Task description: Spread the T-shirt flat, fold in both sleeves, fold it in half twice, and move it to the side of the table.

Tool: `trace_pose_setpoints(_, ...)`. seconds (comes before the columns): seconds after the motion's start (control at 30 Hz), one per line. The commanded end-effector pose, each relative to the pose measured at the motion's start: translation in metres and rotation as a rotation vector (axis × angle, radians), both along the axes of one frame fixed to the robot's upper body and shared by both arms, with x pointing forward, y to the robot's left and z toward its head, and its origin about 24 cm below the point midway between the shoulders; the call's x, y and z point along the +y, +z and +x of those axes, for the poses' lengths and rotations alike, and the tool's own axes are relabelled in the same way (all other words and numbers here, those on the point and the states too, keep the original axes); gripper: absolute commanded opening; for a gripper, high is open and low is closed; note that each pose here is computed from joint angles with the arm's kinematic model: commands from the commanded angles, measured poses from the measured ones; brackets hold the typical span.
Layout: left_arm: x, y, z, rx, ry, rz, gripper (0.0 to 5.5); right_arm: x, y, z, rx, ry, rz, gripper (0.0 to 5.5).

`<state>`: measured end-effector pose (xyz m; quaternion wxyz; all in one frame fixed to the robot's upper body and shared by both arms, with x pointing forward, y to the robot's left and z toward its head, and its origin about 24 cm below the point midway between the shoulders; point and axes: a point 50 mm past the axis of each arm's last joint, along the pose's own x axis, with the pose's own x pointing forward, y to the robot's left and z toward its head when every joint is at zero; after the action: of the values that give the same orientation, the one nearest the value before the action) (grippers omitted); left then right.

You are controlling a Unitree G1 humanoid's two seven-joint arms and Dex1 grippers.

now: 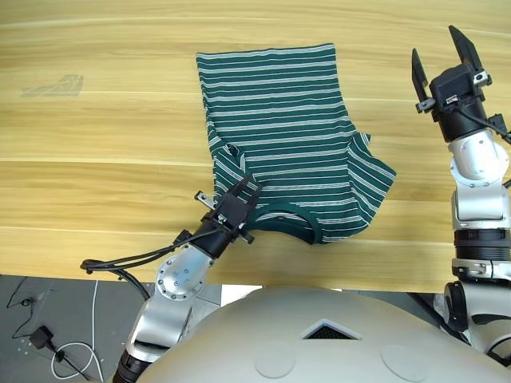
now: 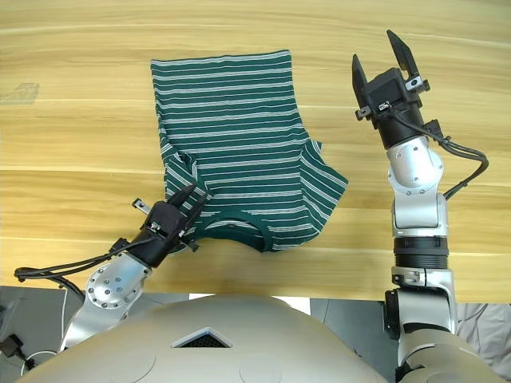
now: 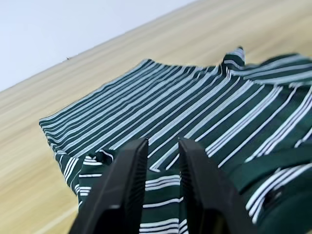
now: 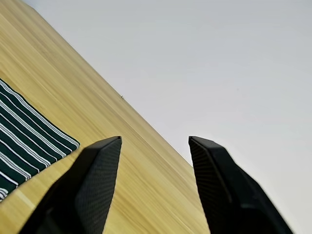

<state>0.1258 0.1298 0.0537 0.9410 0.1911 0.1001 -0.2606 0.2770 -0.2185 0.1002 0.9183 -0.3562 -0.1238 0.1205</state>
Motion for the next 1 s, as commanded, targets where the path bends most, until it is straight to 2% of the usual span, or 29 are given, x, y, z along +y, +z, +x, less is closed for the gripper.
trace_pose_setpoints(0.03, 0.015, -0.010, 0.008, -0.054, 0.070, 0.159, 1.89, -0.004, -0.005, -0.004, 0.016, -0.013, 0.012, 2.57)
trace_pose_setpoints(0.13, 0.009, -0.008, 0.007, -0.064, 0.048, 0.118, 2.36, -0.004, -0.006, -0.004, 0.021, -0.012, 0.015, 2.57)
trace_pose_setpoints(0.2, 0.001, 0.009, 0.007, -0.103, 0.010, -0.029, 2.70, -0.004, -0.009, -0.007, 0.058, 0.002, 0.059, 2.57)
trace_pose_setpoints(0.23, 0.005, 0.023, 0.012, -0.154, 0.044, -0.104, 2.86, -0.004, -0.012, -0.011, 0.101, 0.021, 0.126, 2.57)
trace_pose_setpoints(0.27, 0.017, 0.041, 0.021, -0.232, 0.121, -0.169, 3.07, -0.006, -0.014, -0.019, 0.162, 0.057, 0.223, 2.57)
trace_pose_setpoints(0.33, 0.051, 0.074, 0.034, -0.389, 0.295, -0.278, 3.07, -0.015, -0.016, -0.038, 0.281, 0.151, 0.456, 2.57)
trace_pose_setpoints(0.43, 0.094, 0.100, 0.038, -0.536, 0.501, -0.334, 3.07, -0.048, -0.024, -0.070, 0.482, 0.232, 0.750, 2.57)
trace_pose_setpoints(0.5, 0.113, 0.105, 0.037, -0.575, 0.599, -0.326, 3.07, -0.066, -0.030, -0.085, 0.575, 0.232, 0.909, 2.57)
trace_pose_setpoints(0.57, 0.118, 0.104, 0.037, -0.572, 0.637, -0.328, 3.07, -0.081, -0.042, -0.091, 0.649, 0.162, 1.015, 2.57)
trace_pose_setpoints(0.8, 0.114, 0.100, 0.039, -0.553, 0.637, -0.281, 3.07, -0.069, -0.069, -0.108, 0.924, 0.158, 1.105, 2.57)
trace_pose_setpoints(1.0, 0.112, 0.097, 0.037, -0.560, 0.641, -0.261, 3.07, -0.061, -0.083, -0.112, 1.037, 0.134, 1.059, 2.57)
